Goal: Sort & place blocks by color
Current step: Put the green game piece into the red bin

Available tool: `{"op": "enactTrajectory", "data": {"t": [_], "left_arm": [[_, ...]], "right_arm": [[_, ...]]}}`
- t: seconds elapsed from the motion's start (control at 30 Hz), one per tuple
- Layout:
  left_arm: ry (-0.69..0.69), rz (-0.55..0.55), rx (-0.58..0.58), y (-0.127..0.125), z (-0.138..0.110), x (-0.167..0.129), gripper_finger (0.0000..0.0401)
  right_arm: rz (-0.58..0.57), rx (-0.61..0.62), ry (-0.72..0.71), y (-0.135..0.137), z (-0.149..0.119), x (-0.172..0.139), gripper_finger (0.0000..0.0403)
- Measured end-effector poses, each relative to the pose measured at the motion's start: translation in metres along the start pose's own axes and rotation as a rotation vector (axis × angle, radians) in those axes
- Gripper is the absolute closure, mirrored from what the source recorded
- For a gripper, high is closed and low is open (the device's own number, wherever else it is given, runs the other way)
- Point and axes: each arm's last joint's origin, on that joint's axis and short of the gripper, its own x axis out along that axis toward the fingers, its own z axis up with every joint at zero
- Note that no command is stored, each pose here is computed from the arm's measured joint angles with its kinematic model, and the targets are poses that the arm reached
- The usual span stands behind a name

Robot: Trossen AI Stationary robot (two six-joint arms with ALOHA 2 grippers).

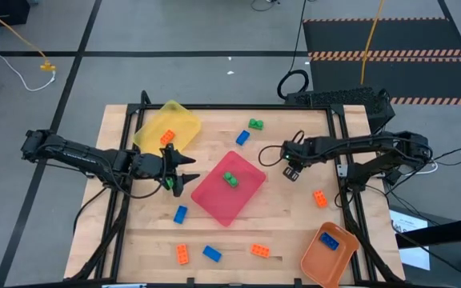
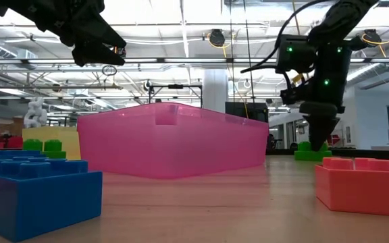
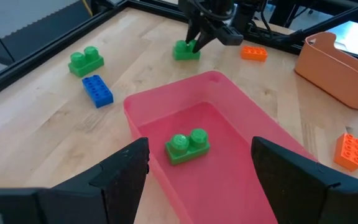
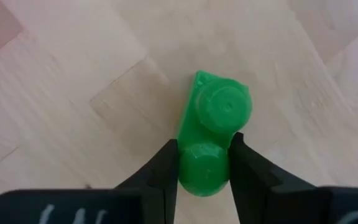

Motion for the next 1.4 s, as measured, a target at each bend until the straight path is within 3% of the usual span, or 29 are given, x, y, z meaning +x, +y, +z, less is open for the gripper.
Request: {"op": "enactTrajectory", "data": {"t": [0.23, 0.5, 0.67, 1.13, 1.4], "left_arm": [[-0.001, 0.0, 0.0, 0.0, 0.0, 0.0, 0.0121], [-0.008, -0.003, -0.006, 0.0, 0.001, 0.0, 0.0121], [-0.009, -0.003, -0.014, 0.0, 0.001, 0.0, 0.0121], [-0.009, -0.003, -0.023, 0.0, 0.001, 0.0, 0.0121], [-0.008, -0.003, -0.025, 0.0, 0.001, 0.0, 0.0121]], "right_arm": [[0.07, -0.033, -0.107, 0.015, 0.005, -0.025, 0.0311], [0.189, -0.121, -0.419, 0.041, 0.031, -0.086, 0.0311], [0.281, -0.174, -0.579, 0.062, 0.044, -0.102, 0.0311], [0.347, -0.268, -0.483, 0.103, 0.069, -0.063, 0.031], [0.368, -0.281, -0.472, 0.108, 0.073, -0.059, 0.03]]}}
